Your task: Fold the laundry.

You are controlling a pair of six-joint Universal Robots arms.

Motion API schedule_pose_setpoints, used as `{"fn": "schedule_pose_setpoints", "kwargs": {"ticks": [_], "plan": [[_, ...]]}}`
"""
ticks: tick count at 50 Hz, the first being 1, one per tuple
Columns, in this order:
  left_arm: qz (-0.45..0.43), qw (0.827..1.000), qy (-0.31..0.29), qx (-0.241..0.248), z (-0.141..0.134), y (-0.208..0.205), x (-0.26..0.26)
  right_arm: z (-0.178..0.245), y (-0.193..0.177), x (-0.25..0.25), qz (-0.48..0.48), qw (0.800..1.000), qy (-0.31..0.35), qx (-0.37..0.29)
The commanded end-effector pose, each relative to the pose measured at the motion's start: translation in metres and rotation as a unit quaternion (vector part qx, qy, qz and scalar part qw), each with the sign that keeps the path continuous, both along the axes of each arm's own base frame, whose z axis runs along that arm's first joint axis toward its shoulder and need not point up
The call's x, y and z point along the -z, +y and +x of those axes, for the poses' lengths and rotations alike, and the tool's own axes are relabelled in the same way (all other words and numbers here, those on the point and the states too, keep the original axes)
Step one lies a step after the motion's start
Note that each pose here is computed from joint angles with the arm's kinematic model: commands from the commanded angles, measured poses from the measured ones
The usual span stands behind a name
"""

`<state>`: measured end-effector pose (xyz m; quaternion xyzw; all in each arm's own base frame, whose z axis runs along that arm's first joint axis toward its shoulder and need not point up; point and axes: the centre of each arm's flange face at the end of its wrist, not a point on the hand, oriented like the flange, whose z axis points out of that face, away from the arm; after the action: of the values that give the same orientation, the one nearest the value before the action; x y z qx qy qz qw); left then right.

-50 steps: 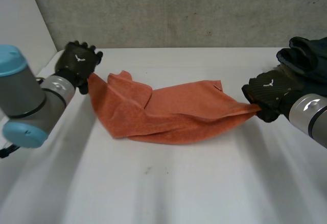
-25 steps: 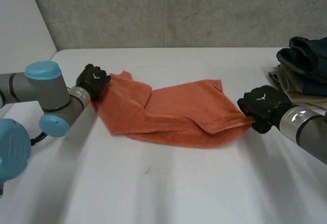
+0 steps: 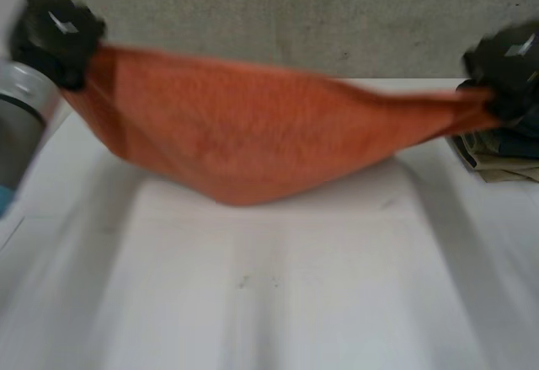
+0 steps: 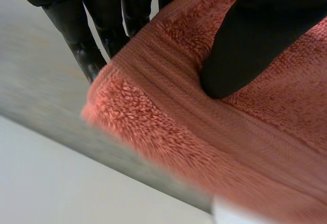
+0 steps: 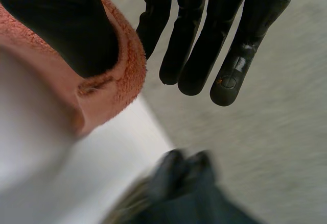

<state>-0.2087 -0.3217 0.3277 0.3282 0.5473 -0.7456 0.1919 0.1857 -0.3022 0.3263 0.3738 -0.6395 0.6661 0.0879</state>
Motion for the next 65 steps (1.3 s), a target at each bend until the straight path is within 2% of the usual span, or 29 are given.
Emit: {"fn": "schedule_pose_setpoints", "kwargs": {"ticks": [1,6,10,14,19,24,29,31,34,35,38,39,44,47,53,58,65], "plan": [[-0.095,0.993,0.063,-0.001,0.022,0.054,-0.088,-0.009,0.033,-0.095,-0.136,0.99,-0.028,0.01],[-0.086,0.994,0.062,-0.008,0.027,0.062,-0.098,-0.018,0.037,-0.113,-0.148,0.988,-0.025,0.023],[-0.034,0.998,0.055,-0.008,0.026,0.057,-0.077,-0.019,0.027,-0.102,-0.121,0.992,-0.023,0.021],[0.044,0.998,0.047,-0.003,0.021,0.038,-0.032,-0.017,-0.001,-0.068,-0.06,0.998,-0.021,0.017],[0.147,0.988,0.04,-0.005,0.015,0.004,0.035,-0.005,-0.035,-0.01,0.023,1.0,-0.011,0.009],[0.179,0.983,0.032,-0.006,0.006,-0.032,0.076,0.013,-0.06,0.036,0.065,0.998,-0.006,0.005],[0.101,0.994,0.046,-0.009,-0.004,-0.08,0.072,0.031,-0.095,0.052,0.005,1.0,-0.014,0.027],[0.03,0.998,0.06,-0.004,-0.012,-0.099,0.052,0.042,-0.112,0.042,-0.071,0.996,-0.037,0.035],[-0.063,0.995,0.081,-0.002,-0.017,-0.116,0.02,0.052,-0.125,0.02,-0.161,0.983,-0.077,0.033],[-0.125,0.987,0.099,-0.002,-0.018,-0.123,-0.004,0.054,-0.131,0.0,-0.222,0.968,-0.109,0.031],[-0.218,0.968,0.125,0.0,-0.02,-0.124,-0.043,0.054,-0.136,-0.031,-0.304,0.94,-0.151,0.024],[-0.262,0.954,0.143,0.005,-0.022,-0.122,-0.064,0.055,-0.135,-0.048,-0.343,0.923,-0.175,0.016],[-0.3,0.931,0.206,0.028,-0.019,-0.11,-0.094,0.053,-0.127,-0.085,-0.387,0.899,-0.203,0.004],[-0.277,0.933,0.226,0.034,-0.013,-0.105,-0.091,0.053,-0.128,-0.081,-0.367,0.908,-0.2,0.007],[-0.192,0.959,0.209,0.021,-0.006,-0.109,-0.03,0.055,-0.129,-0.042,-0.293,0.939,-0.181,0.007],[-0.119,0.975,0.185,0.034,-0.009,-0.103,0.032,0.057,-0.127,0.017,-0.205,0.966,-0.155,-0.006],[-0.035,0.985,0.155,0.062,-0.018,-0.089,0.107,0.057,-0.12,0.101,-0.067,0.991,-0.116,-0.004]]}}
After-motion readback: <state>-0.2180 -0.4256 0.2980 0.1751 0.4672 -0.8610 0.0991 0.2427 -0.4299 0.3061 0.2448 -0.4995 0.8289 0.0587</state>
